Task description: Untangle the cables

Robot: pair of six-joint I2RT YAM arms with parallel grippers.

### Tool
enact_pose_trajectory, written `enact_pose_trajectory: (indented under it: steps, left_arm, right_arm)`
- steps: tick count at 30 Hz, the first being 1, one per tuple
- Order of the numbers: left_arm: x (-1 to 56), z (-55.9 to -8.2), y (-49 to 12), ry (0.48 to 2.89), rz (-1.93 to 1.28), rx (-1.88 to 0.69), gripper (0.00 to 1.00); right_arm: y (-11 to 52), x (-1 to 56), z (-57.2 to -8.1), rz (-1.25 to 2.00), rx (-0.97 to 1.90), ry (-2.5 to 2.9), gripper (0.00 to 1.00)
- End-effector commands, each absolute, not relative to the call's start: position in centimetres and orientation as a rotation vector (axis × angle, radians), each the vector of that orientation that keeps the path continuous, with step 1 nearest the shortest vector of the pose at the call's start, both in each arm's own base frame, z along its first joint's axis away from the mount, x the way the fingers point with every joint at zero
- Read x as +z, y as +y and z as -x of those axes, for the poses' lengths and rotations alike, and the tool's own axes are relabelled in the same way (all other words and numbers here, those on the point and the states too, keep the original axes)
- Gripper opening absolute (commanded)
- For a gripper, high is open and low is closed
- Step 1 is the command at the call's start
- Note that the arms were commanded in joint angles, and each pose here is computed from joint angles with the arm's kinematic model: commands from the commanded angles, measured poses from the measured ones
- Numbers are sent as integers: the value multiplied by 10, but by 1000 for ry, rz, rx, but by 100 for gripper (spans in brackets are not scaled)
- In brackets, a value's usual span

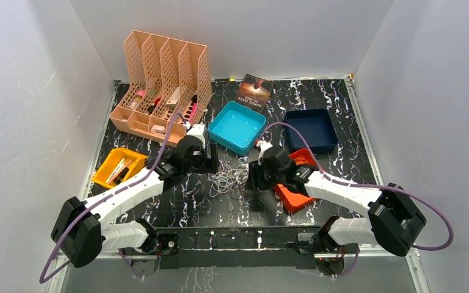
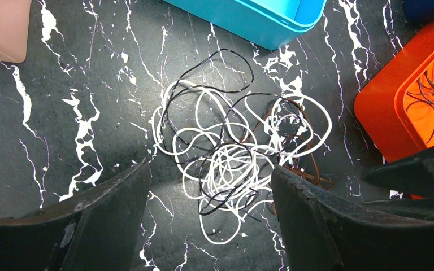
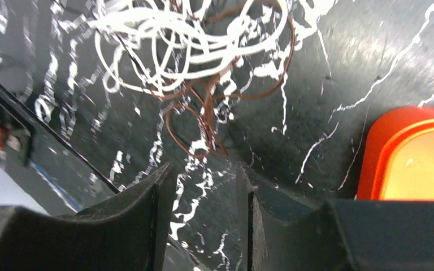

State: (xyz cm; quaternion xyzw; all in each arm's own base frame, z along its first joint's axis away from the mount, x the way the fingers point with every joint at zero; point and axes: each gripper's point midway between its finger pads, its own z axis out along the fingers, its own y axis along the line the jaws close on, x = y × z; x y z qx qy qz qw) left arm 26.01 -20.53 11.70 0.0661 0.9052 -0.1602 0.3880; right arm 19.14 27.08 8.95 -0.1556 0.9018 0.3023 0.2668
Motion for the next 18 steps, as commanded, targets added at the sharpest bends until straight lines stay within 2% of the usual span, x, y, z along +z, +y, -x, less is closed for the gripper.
enact_pose_trajectory:
  steps: [1, 12, 16, 18]
  left_arm:
    - [128, -258, -204, 2262, -181, -434, 77]
    - [128, -258, -204, 2264, -184, -434, 78]
    - [128, -258, -203, 2262, -182, -430, 78]
    - [129, -258, -201, 2259, -179, -423, 78]
  right_arm:
    - [278, 80, -191, 632, 781, 2323, 51]
    - [295, 53, -186, 734, 792, 2344, 49]
    - [300, 49, -188, 749, 787, 2347, 43]
    - [301, 49, -188, 762, 770, 2347, 35]
